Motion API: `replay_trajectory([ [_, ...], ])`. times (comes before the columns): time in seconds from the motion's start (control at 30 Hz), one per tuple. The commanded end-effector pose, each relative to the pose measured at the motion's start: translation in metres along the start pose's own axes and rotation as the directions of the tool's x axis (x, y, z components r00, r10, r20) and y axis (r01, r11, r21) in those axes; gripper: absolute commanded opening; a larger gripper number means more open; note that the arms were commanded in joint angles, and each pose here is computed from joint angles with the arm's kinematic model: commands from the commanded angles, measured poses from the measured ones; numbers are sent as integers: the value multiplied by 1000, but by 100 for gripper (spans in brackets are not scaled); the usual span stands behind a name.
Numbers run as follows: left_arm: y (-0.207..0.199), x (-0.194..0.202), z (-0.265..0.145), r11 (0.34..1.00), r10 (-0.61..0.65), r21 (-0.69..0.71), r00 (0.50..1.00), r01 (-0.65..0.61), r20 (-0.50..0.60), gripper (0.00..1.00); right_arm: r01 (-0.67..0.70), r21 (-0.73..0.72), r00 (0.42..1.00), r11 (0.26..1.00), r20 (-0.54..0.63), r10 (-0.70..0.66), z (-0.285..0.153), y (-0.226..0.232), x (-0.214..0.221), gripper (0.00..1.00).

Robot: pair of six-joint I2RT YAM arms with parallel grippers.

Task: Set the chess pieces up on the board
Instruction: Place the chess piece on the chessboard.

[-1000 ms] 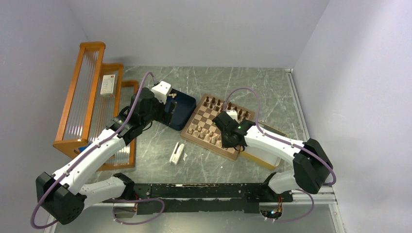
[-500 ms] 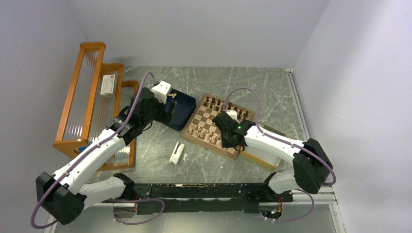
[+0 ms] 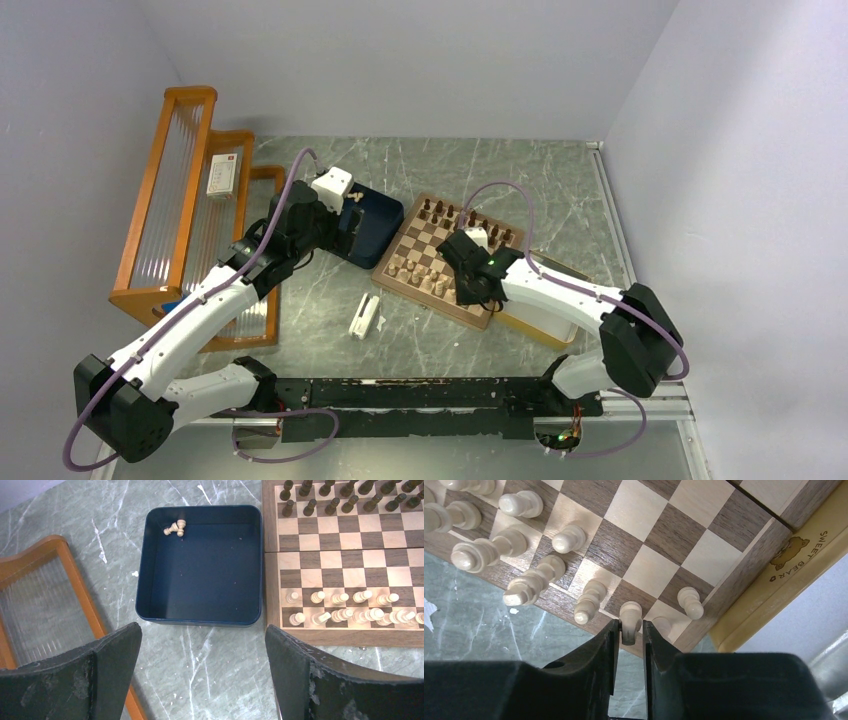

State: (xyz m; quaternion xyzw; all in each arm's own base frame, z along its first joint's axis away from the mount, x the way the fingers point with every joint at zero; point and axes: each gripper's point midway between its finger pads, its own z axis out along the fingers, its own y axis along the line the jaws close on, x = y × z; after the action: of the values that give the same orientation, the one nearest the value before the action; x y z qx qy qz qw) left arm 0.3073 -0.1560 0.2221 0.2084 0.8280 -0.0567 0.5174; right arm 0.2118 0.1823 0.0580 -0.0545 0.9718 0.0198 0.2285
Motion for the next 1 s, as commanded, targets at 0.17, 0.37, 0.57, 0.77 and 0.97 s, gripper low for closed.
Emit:
replay_trajectory([
  [0.17,-4,-3,-1,1000,-4,23,1000,3,24,97,-22,13,1000,1000,16,22,-1,-3,-5,34],
  [0.37,-7,2,2,999,-6,35,1000,6,3,98,-26,2,998,1000,63,26,-9,-3,-15,37],
  [0.57,-7,3,3,999,-11,33,1000,11,1,98,-28,-9,997,1000,74,28,-12,-3,-17,34],
  [0.77,-5,5,3,1000,-7,21,1000,8,-2,98,-36,-30,994,999,98,39,-22,-1,-24,32],
  [0.97,-14,7,6,997,-47,58,999,47,-10,98,-55,-69,984,996,167,65,-42,3,-42,38],
])
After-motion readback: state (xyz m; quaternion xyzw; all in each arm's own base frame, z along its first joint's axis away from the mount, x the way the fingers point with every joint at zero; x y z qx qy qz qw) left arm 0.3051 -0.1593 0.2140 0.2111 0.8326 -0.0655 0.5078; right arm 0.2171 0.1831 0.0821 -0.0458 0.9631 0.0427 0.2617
